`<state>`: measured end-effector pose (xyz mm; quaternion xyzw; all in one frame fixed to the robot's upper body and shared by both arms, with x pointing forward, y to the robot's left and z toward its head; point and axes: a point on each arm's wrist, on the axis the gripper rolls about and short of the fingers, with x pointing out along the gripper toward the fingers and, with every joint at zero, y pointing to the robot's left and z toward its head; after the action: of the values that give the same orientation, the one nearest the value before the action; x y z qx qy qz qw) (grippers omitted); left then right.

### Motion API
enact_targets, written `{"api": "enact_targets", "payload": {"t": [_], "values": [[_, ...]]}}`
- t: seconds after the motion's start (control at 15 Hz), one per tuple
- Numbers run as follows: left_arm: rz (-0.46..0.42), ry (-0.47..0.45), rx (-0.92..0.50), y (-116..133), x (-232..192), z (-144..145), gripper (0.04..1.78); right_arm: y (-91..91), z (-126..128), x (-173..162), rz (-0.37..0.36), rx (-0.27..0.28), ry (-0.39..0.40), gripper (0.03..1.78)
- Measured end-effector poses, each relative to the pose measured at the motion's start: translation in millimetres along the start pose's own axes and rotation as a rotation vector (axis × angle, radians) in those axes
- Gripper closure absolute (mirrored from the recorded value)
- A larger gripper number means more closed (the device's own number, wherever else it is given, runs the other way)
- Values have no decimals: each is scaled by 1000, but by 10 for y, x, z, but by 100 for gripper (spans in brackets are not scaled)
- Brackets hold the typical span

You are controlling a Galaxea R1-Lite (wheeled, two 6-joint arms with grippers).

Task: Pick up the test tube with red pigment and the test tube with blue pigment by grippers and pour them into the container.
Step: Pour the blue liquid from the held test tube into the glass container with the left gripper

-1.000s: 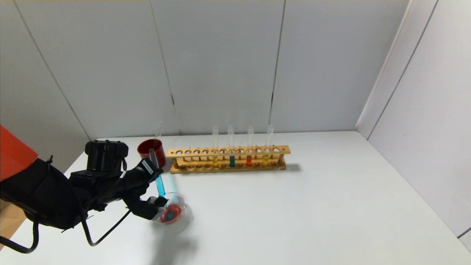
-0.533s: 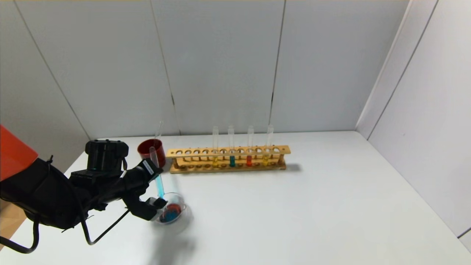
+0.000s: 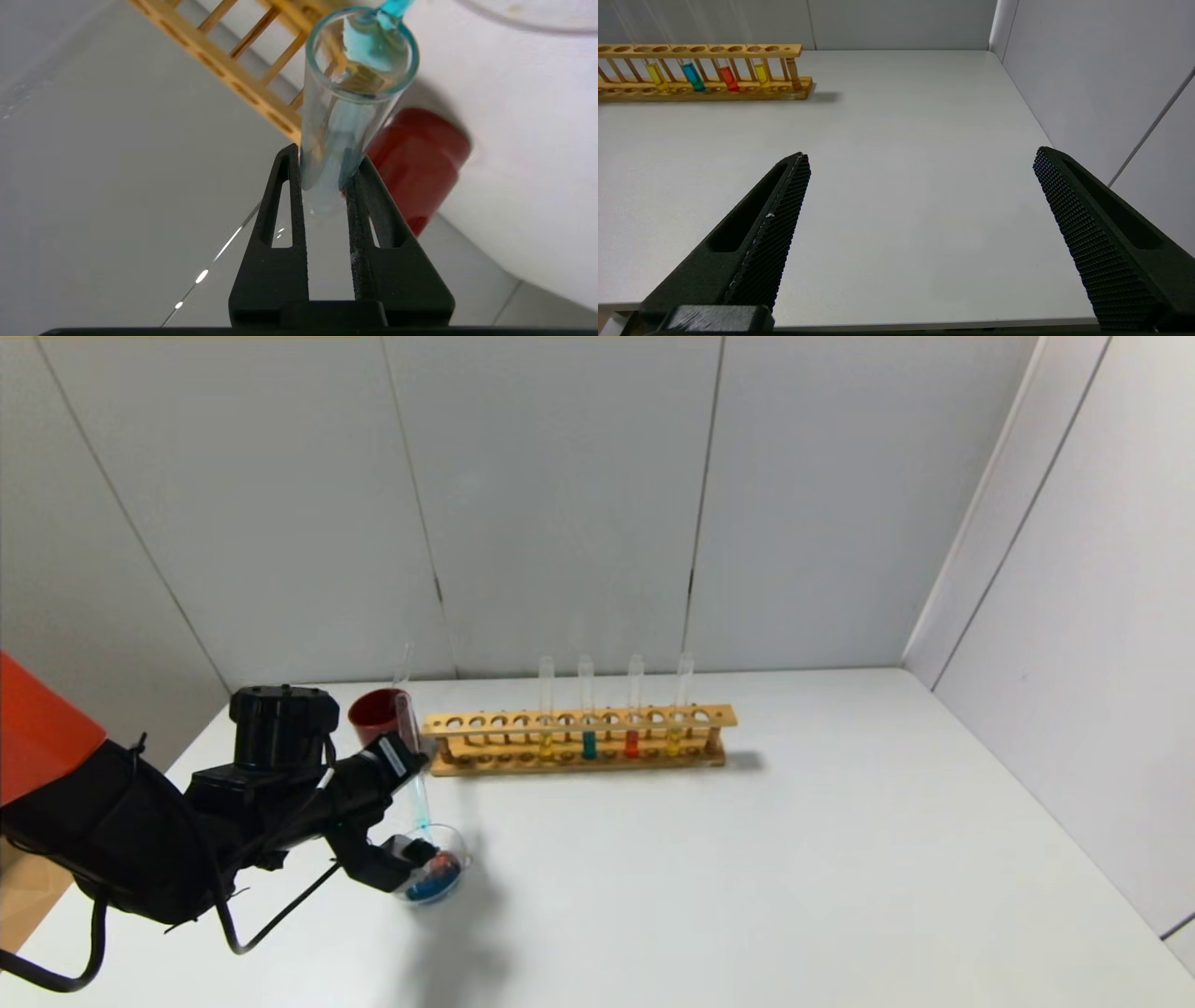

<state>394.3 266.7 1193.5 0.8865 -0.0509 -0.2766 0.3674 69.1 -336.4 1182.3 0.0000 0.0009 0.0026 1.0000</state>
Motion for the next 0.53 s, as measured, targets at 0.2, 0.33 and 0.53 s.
{"api": "enact_targets", "payload": {"t": [0.2, 0.33, 0.53], "values": [[13, 17, 70, 29, -29, -6, 152, 0, 0, 0, 0, 0, 0, 6], [15, 35, 92, 43, -46, -15, 152, 0, 0, 0, 0, 0, 0, 6], [16, 39, 96, 57, -60, -2, 152, 0, 0, 0, 0, 0, 0, 6]]}}
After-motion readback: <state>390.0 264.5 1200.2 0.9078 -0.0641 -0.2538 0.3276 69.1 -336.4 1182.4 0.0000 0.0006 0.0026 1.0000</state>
